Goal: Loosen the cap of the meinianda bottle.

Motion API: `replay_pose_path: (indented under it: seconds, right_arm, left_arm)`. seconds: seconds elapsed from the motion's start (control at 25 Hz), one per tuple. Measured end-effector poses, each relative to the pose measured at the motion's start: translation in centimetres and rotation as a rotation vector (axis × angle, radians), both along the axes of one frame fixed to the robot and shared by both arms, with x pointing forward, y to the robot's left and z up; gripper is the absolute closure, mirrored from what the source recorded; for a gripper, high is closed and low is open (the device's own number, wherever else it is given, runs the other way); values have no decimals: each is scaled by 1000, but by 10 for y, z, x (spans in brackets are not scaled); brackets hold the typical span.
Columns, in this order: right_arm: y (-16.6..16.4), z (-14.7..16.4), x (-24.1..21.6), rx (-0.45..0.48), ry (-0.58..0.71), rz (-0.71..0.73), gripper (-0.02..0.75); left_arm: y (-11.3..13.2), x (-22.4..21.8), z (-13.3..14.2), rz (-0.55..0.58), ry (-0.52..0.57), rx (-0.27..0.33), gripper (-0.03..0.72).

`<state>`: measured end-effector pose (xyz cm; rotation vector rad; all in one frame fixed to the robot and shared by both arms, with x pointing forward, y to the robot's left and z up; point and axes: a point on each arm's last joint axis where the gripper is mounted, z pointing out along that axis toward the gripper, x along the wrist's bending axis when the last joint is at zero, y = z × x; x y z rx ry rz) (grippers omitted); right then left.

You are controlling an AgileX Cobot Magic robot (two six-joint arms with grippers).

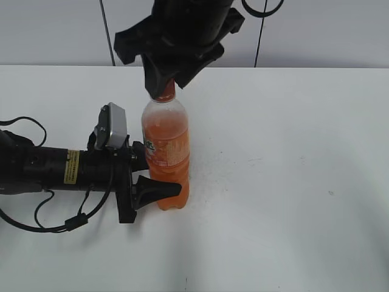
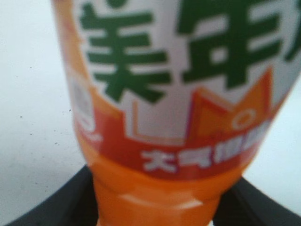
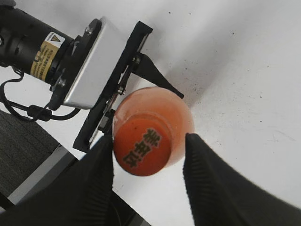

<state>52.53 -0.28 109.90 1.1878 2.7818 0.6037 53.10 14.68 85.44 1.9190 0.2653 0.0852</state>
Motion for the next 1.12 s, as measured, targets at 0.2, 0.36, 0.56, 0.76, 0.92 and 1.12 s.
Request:
replay_pose_path:
  seconds: [0.2,0.36,0.56,0.76,0.92,1.12]
  right_arm:
    - [1,0,-1,-13,-31,113,471]
    - [2,0,-1,-49,-104,333,471]
    - [0,0,0,-146,-248,688,471]
    - [-2,1,2,-202,-320,844,477]
    - [-2,2,2,-215,-337,876,489]
    - [0,3,0,-177,-328,875,442]
  left_arm:
    - [0,0,0,0,0,0,287]
    - [0,0,0,-2,-3,1,287]
    - [0,0,0,-3,-4,1,287]
    - [0,0,0,-1,-3,1,287]
    - [0,0,0,0,-2,1,287]
    - [0,0,0,3,1,0,287]
